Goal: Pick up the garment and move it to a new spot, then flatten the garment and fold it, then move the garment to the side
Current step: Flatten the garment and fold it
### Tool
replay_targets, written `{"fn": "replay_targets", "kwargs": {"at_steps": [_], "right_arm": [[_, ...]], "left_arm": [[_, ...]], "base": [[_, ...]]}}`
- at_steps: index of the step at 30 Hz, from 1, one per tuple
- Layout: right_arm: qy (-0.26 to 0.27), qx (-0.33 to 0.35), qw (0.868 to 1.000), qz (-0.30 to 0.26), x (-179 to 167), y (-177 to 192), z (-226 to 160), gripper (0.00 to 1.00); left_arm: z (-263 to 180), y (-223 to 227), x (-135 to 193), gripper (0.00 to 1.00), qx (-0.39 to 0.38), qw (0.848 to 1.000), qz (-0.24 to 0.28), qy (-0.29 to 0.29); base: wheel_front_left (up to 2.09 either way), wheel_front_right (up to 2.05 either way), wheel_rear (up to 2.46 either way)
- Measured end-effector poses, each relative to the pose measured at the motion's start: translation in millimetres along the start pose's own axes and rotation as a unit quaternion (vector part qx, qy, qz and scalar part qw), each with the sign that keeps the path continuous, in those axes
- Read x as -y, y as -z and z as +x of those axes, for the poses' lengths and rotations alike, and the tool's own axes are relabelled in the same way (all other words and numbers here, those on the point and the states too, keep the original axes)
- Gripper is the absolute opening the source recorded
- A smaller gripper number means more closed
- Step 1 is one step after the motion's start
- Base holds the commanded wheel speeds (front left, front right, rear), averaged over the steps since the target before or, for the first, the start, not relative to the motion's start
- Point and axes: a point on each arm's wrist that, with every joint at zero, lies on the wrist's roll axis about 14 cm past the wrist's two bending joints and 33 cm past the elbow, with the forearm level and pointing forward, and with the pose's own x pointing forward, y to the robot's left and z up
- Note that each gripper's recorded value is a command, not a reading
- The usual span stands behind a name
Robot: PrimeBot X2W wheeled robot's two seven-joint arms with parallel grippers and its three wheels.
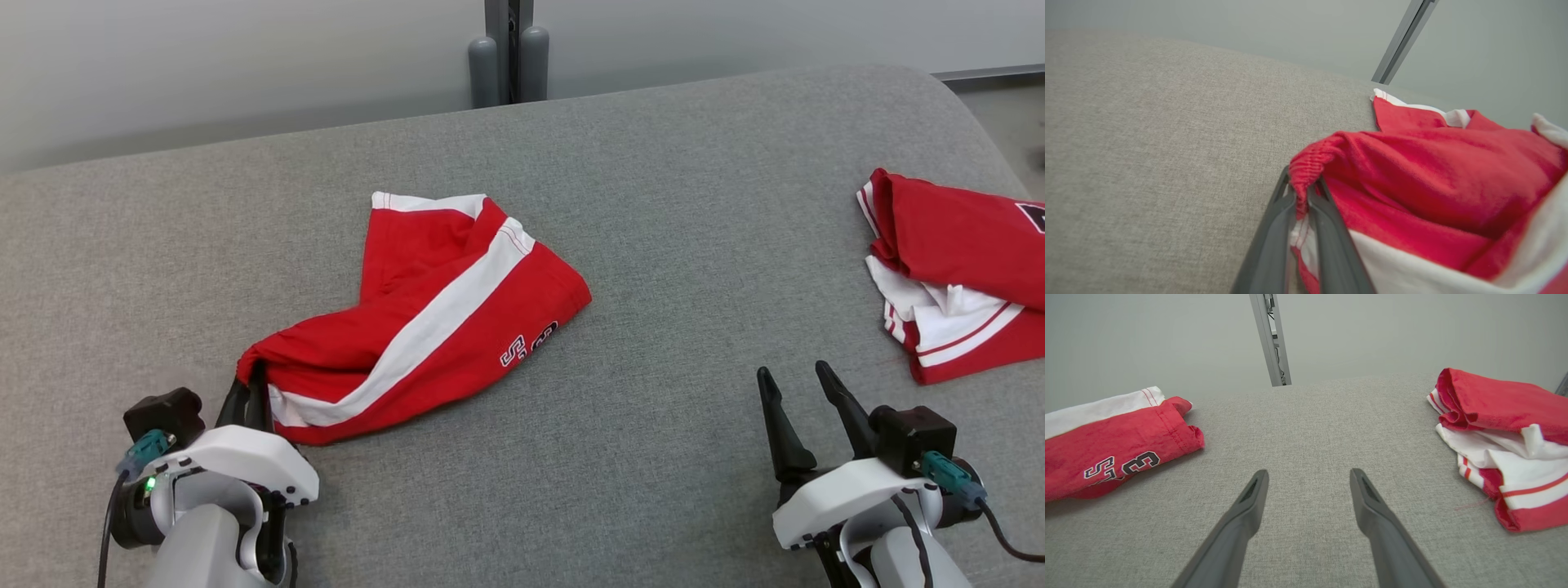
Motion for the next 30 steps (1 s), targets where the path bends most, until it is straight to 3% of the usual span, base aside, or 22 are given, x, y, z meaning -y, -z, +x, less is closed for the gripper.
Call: {"fn": "replay_targets", "kwargs": {"at_steps": [2,3,4,13,20,30], "right_arm": [[0.0,0.0,1.0,-0.001,-0.1,-0.2,0.5,1.0],[-0.001,0.0,1.0,-0.002,-0.4,-0.7,0.8,1.0],[-0.002,0.001,1.0,-0.003,-1.1,-1.2,1.0,1.0],[-0.013,0.023,1.0,-0.003,-9.2,-15.4,-3.6,1.0],[-0.019,0.034,0.999,0.001,-14.5,-21.1,-10.9,1.0],[-0.021,0.045,0.999,0.0,-16.2,-26.3,-22.9,1.0]], "left_arm": [[2.3,-0.7,-1.7,0.05,-0.002,1.0,0.002,-0.005],[2.2,-1.8,-2.6,0.34,0.0,1.0,0.0,-0.008],[1.8,-3.0,-3.3,1.0,0.001,1.0,0.001,-0.01],[-27.5,-37.2,-30.1,1.0,0.072,0.996,0.008,-0.05],[-62.0,-33.3,-48.2,1.0,0.084,0.994,0.036,-0.065],[-96.3,-20.3,-48.2,1.0,0.081,0.993,0.073,-0.048]], "base": [[0.0,0.0,0.0],[0.0,0.0,0.0],[0.0,0.0,0.0],[0.0,0.0,0.0],[0.0,0.0,0.0],[0.0,0.0,0.0]]}}
